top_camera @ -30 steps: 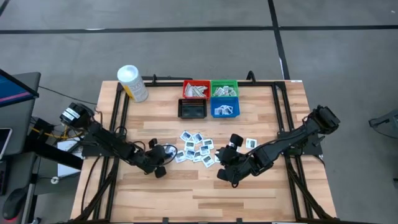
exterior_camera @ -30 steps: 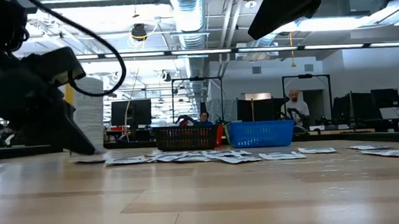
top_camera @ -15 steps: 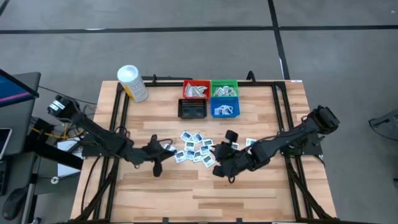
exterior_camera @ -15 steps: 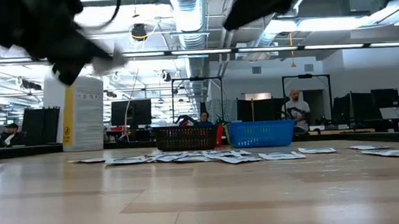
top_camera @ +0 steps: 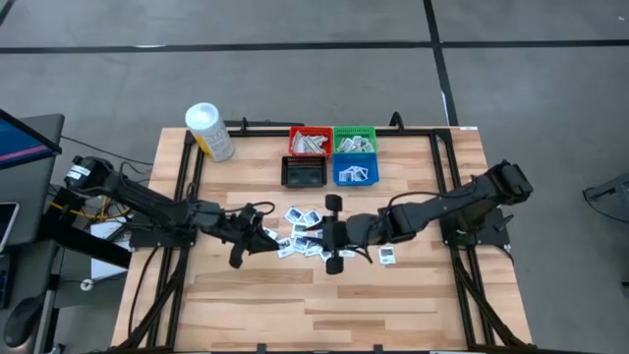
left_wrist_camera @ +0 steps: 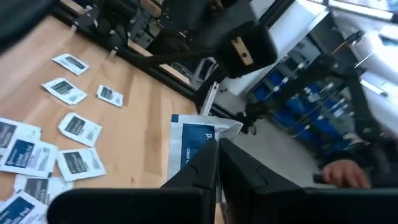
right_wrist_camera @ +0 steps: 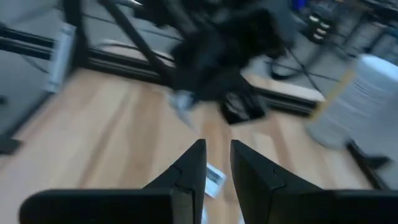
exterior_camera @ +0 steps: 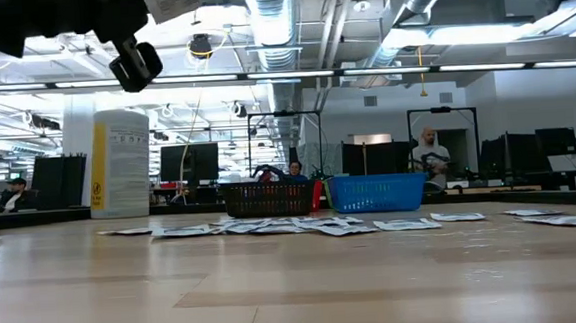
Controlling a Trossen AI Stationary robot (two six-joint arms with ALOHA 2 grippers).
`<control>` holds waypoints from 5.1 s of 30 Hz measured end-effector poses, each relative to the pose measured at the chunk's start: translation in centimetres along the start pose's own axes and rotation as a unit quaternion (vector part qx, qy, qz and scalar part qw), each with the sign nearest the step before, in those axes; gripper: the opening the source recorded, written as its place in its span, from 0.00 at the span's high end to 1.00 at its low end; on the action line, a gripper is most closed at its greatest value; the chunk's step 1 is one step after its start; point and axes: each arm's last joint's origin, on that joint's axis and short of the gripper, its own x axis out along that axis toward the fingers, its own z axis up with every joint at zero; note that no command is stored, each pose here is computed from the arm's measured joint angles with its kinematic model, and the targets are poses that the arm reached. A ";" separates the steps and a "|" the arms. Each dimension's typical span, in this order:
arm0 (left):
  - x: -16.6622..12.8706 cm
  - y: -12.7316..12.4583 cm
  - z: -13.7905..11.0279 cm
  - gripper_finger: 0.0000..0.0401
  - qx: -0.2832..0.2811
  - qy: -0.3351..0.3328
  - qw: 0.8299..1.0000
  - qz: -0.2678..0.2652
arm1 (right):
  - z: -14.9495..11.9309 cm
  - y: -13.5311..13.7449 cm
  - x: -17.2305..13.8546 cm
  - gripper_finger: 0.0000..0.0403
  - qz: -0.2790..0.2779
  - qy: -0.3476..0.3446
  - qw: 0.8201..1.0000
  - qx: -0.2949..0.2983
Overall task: Pick & Place First Aid Supplies
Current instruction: Put the alcohol pad into the blue basket
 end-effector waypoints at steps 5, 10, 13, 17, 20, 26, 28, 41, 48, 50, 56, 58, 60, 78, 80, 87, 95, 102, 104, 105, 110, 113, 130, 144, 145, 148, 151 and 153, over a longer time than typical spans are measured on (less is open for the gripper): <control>0.0 0.2 0.8 0.96 -0.029 -0.029 0.999 -0.011 | 0.3 0.1 0.3 0.83 0.065 -0.026 0.998 0.000; -0.1 0.7 1.4 0.96 -0.088 -0.046 0.995 -0.003 | 0.1 0.3 0.5 0.83 0.079 -0.026 0.997 -0.002; 0.1 0.8 1.4 0.96 -0.103 -0.048 0.993 -0.006 | 0.1 0.0 0.6 0.83 0.074 -0.027 0.997 0.000; 0.6 0.9 1.2 0.96 -0.104 -0.049 0.993 -0.019 | 0.1 -0.4 0.8 0.83 0.069 -0.028 0.997 0.009; 1.1 1.0 1.1 0.96 -0.102 -0.055 0.993 -0.036 | 0.3 -0.8 0.9 0.83 0.064 -0.037 0.997 0.033; 1.9 1.3 0.7 0.96 -0.100 -0.062 0.991 -0.057 | 0.1 -1.3 1.3 0.82 0.057 -0.033 0.997 0.038; 2.1 1.5 0.6 0.96 -0.100 -0.061 0.992 -0.056 | 0.0 -1.3 1.3 0.79 0.058 -0.032 0.997 0.037; 2.4 1.4 0.6 0.96 -0.107 -0.082 0.988 -0.075 | -0.1 -1.3 1.5 0.62 0.079 -0.032 0.996 0.022; 2.3 1.3 0.8 0.96 -0.106 -0.092 0.987 -0.084 | -0.2 -1.8 1.6 0.69 0.075 -0.031 0.996 0.024; 2.3 1.3 0.9 0.96 -0.105 -0.092 0.987 -0.084 | -0.2 -1.9 1.7 0.72 0.073 -0.031 0.997 0.025; 2.3 1.5 1.1 0.96 -0.105 -0.097 0.986 -0.080 | -0.1 -2.2 1.8 0.83 0.074 -0.039 0.996 0.025; 2.3 1.7 1.2 0.96 -0.105 -0.101 0.986 -0.076 | -0.1 -2.3 1.8 0.87 0.077 -0.039 0.996 0.025; 2.3 1.8 1.3 0.96 -0.105 -0.104 0.986 -0.073 | -0.3 -2.4 1.8 0.95 0.078 -0.033 0.996 0.024; 1.0 1.3 3.1 0.83 0.091 -0.219 0.971 0.031 | -1.1 -2.2 1.8 1.00 0.088 0.009 0.996 0.026; 0.5 0.9 3.7 0.81 0.127 -0.240 0.961 0.049 | -1.4 -2.3 1.8 1.00 0.077 0.029 0.996 0.025; -1.3 0.7 3.9 0.80 0.173 -0.265 0.945 0.081 | -3.1 -3.7 1.9 1.00 -0.043 0.114 0.992 0.021; -1.9 1.8 2.4 0.80 0.172 -0.241 0.950 0.098 | -6.6 -7.9 1.2 1.00 -0.245 0.253 0.932 0.080; -2.3 2.4 2.0 0.80 0.163 -0.252 0.943 0.144 | -8.8 -12.2 0.8 1.00 -0.254 0.337 0.902 0.097; -2.3 2.5 2.0 0.80 0.164 -0.257 0.939 0.159 | -9.1 -13.1 0.7 1.00 -0.250 0.348 0.900 0.078; -2.3 2.5 2.0 0.80 0.162 -0.261 0.937 0.167 | -9.2 -13.6 0.7 1.00 -0.248 0.354 0.899 0.069; -2.5 2.7 2.1 0.80 0.153 -0.278 0.924 0.212 | -9.9 -15.8 0.5 1.00 -0.235 0.381 0.894 0.029; -2.6 3.3 2.3 0.80 0.151 -0.281 0.917 0.240 | -10.4 -17.0 0.3 1.00 -0.221 0.400 0.889 0.005; -3.4 7.8 3.1 0.81 0.106 -0.234 0.909 0.327 | -12.9 -19.4 -0.2 0.99 -0.105 0.416 0.903 0.003; -3.7 10.0 1.4 0.81 0.101 -0.086 0.925 0.357 | -12.9 -19.3 -0.2 0.66 -0.123 0.422 0.898 0.008; -3.7 10.2 1.1 0.81 0.099 -0.067 0.926 0.358 | -12.9 -19.2 -0.2 0.65 -0.124 0.420 0.899 0.012; -3.7 10.6 0.5 0.81 0.094 -0.035 0.929 0.356 | -12.4 -18.3 -0.1 0.65 -0.120 0.414 0.902 0.013; -3.6 10.7 0.3 0.81 0.094 -0.025 0.931 0.353 | -12.0 -17.3 0.1 0.67 -0.121 0.405 0.906 0.030; -3.5 10.8 0.2 0.81 0.101 -0.018 0.929 0.355 | -11.7 -16.4 0.3 0.69 -0.119 0.397 0.909 0.043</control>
